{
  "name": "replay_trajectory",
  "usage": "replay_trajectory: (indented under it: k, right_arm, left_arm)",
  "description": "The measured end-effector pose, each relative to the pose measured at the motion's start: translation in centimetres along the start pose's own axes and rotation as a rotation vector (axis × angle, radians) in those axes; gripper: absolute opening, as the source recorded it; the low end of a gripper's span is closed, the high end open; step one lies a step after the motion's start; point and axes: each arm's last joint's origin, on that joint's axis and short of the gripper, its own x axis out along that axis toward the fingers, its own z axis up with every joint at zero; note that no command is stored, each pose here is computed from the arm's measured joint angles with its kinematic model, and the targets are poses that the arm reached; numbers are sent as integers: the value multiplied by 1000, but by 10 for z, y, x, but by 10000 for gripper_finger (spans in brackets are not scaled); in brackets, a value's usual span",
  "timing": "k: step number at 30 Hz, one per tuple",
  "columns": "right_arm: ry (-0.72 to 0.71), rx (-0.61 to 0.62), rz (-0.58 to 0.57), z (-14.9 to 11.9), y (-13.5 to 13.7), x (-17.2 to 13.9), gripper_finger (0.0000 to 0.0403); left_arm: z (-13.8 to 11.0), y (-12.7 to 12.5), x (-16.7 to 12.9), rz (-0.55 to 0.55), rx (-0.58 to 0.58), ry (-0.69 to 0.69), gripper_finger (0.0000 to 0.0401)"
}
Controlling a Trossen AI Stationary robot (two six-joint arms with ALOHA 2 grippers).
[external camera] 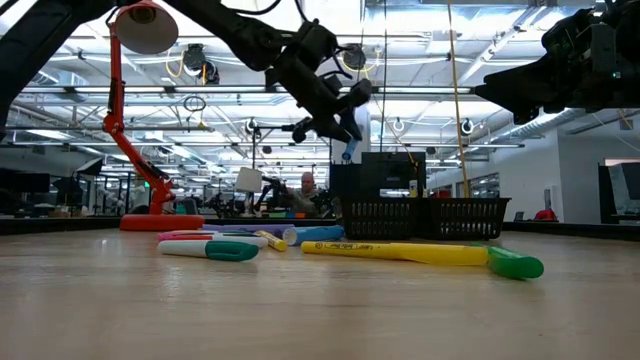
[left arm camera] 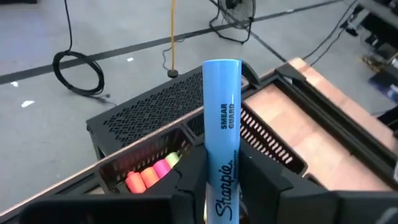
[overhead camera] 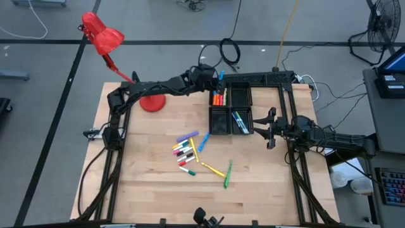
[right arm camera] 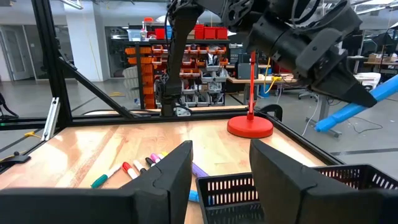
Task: Pick & Place Markers
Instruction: Put the blue highlighter pen into the top left black bin, then put the violet highlighter pen into the top left black bin
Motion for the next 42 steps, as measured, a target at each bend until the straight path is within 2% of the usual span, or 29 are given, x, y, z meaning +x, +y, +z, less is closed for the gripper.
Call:
replay_trajectory:
  k: [7,14,16,20,24,28,33,36,38,42]
  right_arm:
    - [0,0,0,0,0,0,146]
    - [0,0,0,0,0,0,146]
    - [0,0,0,0,0,0,146]
    - [0,0,0,0,0,0,146]
    - [0,0,0,0,0,0,146]
    - [1,0,0,0,0,0,146]
    - [0,0,-1,0,0,0,146]
    - [1,0,-1,0,0,0,146]
    - [1,0,0,0,0,0,146]
    - [1,0,-1,0,0,0,146]
  left_arm:
    - [-2,-8,-1,-24,71,-17,141]
    - [-1,-9,-1,-34,82,-24,171]
    - [-2,-10,-1,-66,101,-13,176]
    - [5,-18,-17,-198,279,24,177]
    - [8,-32,-53,-282,425,120,166]
    - [3,-43,-96,-260,524,258,152]
    - [-18,-48,-138,-155,600,504,139]
    - [-35,-49,-148,-58,563,643,137]
    - [-46,-51,-150,6,534,686,142]
    - [-79,-55,-144,8,560,737,169]
